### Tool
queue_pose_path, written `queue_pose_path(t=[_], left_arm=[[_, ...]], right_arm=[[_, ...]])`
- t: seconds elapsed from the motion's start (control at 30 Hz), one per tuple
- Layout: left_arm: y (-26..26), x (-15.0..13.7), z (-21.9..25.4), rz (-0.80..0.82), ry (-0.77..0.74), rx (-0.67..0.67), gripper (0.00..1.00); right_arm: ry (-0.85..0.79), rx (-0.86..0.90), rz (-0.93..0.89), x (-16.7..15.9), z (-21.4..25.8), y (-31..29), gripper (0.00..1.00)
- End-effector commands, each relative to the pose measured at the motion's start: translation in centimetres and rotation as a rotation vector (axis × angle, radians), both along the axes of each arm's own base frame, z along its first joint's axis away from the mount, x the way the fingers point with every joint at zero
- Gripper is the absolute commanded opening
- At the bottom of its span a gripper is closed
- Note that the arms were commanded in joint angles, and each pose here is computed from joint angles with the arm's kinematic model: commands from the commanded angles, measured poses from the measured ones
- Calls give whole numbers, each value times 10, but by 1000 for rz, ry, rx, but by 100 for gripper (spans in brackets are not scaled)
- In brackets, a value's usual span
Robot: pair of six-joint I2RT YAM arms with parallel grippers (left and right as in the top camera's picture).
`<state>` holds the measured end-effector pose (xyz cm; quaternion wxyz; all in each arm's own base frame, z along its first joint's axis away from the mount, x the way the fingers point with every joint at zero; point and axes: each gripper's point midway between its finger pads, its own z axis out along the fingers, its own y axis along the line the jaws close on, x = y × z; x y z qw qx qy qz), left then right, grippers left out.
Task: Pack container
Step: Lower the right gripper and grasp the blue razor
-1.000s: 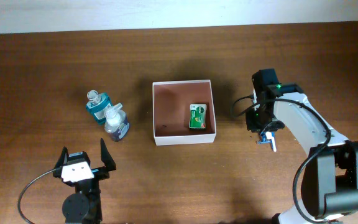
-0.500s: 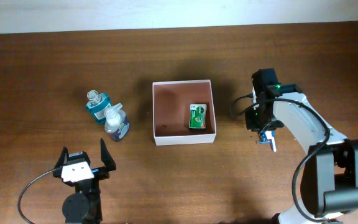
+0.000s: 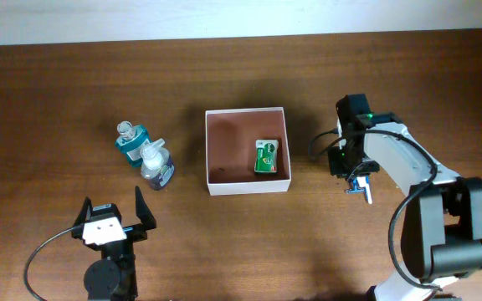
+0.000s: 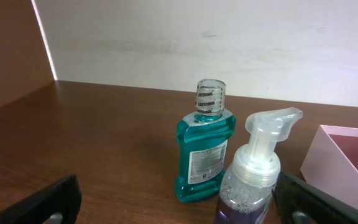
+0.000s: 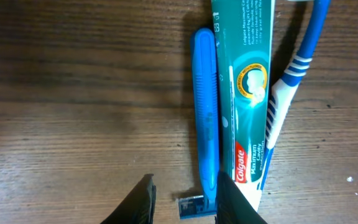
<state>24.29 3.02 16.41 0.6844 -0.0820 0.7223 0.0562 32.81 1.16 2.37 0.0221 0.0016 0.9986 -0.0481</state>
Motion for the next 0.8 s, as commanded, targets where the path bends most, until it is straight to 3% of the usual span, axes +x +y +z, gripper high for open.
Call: queue_pose_path(t=[0.0, 0.77], left_arm=[[-1, 0, -3, -7, 4, 15, 99], [-1, 0, -3, -7, 4, 15, 99]], right_arm=[[30, -23, 1, -3, -11, -5, 26], [20, -38, -1, -13, -38, -9, 25]])
